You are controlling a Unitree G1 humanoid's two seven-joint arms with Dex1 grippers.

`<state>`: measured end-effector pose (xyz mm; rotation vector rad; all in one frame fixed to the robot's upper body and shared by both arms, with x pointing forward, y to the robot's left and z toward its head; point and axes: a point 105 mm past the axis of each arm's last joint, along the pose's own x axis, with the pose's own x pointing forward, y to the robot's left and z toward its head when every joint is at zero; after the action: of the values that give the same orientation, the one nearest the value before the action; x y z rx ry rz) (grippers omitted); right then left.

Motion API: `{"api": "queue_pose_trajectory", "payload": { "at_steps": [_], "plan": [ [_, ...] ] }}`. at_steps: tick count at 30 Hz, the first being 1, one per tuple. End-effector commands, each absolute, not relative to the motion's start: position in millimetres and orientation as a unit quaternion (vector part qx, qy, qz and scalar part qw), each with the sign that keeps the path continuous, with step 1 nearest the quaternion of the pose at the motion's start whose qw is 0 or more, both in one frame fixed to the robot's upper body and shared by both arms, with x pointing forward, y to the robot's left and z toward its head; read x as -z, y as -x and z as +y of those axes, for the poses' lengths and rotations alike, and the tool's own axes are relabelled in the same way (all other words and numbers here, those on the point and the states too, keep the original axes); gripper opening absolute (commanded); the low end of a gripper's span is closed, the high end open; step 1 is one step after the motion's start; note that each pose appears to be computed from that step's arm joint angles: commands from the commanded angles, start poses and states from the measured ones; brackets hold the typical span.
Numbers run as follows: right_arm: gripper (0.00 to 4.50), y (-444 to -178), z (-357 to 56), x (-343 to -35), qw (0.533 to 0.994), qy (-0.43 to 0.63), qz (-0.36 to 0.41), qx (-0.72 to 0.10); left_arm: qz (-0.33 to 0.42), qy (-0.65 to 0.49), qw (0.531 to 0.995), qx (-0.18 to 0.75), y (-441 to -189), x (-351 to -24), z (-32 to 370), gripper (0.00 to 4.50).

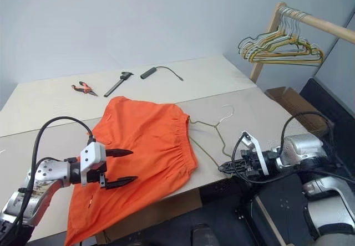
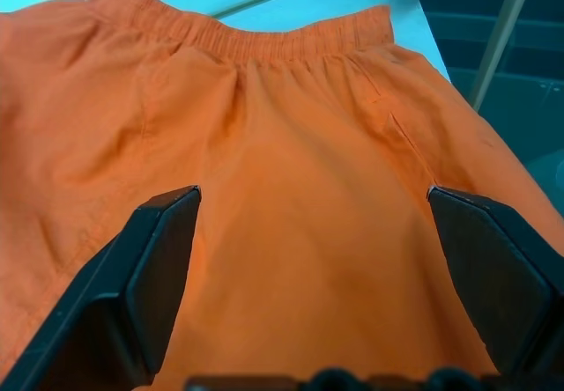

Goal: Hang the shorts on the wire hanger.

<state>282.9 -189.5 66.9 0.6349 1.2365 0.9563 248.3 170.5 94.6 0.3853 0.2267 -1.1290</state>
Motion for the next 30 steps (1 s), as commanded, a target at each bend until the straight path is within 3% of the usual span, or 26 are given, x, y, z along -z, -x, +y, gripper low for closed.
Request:
{"api": "queue_pose_trajectory", "payload": {
  "at_steps": [1,14,20,26,30],
  "plan": [
    [0.0,-294,-190,-75,0.667,-0.268,0.534,-0.445,0.087,-0.201,0.819,0.53,-246,-104,170,4.48],
    [0.0,-335,-187,-87,0.722,-0.277,0.458,-0.439,0.083,-0.199,0.833,0.509,-245,-103,173,4.48],
    [0.0,-345,-174,-85,0.776,-0.204,0.414,-0.431,0.073,-0.21,0.833,0.506,-255,-108,177,4.48],
    [0.0,-345,-161,-106,0.828,-0.032,0.322,-0.459,-0.003,-0.261,0.84,0.476,-307,-160,187,4.48],
    [0.0,-345,-153,-125,0.838,0.066,0.261,-0.475,-0.051,-0.299,0.834,0.461,-334,-198,191,4.48]
  ]
}}
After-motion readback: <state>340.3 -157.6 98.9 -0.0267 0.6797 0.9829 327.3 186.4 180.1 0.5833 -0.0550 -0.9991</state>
